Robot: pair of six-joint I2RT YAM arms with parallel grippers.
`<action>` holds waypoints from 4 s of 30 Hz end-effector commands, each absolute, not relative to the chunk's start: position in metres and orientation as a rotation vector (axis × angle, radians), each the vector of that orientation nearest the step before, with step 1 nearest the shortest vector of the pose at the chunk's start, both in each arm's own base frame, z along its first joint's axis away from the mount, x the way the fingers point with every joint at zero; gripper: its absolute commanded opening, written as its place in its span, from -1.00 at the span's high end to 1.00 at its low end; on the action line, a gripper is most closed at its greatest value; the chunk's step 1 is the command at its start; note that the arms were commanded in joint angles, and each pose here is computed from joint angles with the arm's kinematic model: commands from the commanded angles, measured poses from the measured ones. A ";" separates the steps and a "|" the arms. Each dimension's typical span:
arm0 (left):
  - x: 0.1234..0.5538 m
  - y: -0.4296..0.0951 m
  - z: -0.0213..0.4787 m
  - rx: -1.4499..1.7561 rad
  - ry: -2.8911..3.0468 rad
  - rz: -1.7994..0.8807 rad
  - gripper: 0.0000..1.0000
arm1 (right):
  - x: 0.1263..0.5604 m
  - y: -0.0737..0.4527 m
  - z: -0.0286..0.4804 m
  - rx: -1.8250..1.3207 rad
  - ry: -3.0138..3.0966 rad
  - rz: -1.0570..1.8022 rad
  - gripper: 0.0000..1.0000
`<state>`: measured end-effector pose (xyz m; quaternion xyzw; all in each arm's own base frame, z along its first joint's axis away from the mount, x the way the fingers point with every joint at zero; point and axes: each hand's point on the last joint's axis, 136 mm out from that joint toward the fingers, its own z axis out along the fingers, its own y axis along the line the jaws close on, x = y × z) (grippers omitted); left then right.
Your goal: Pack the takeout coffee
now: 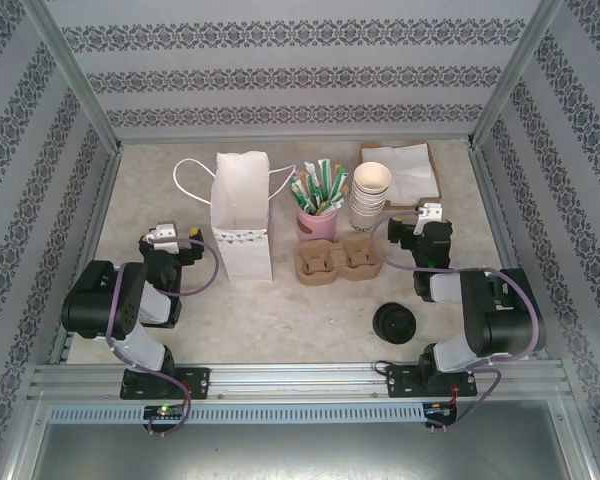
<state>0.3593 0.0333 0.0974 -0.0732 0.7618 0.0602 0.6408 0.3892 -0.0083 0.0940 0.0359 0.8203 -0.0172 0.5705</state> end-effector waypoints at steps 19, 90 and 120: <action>0.362 0.032 0.105 -0.174 1.700 0.116 -1.00 | 0.397 -0.003 0.105 0.055 1.887 -0.026 -0.96; 0.191 -0.297 0.374 0.402 1.972 -1.120 -0.24 | 0.395 0.072 0.263 0.467 2.386 0.462 0.19; 0.203 -0.317 0.326 0.363 2.089 -1.033 -0.16 | 0.419 0.078 0.238 0.529 2.407 0.440 0.56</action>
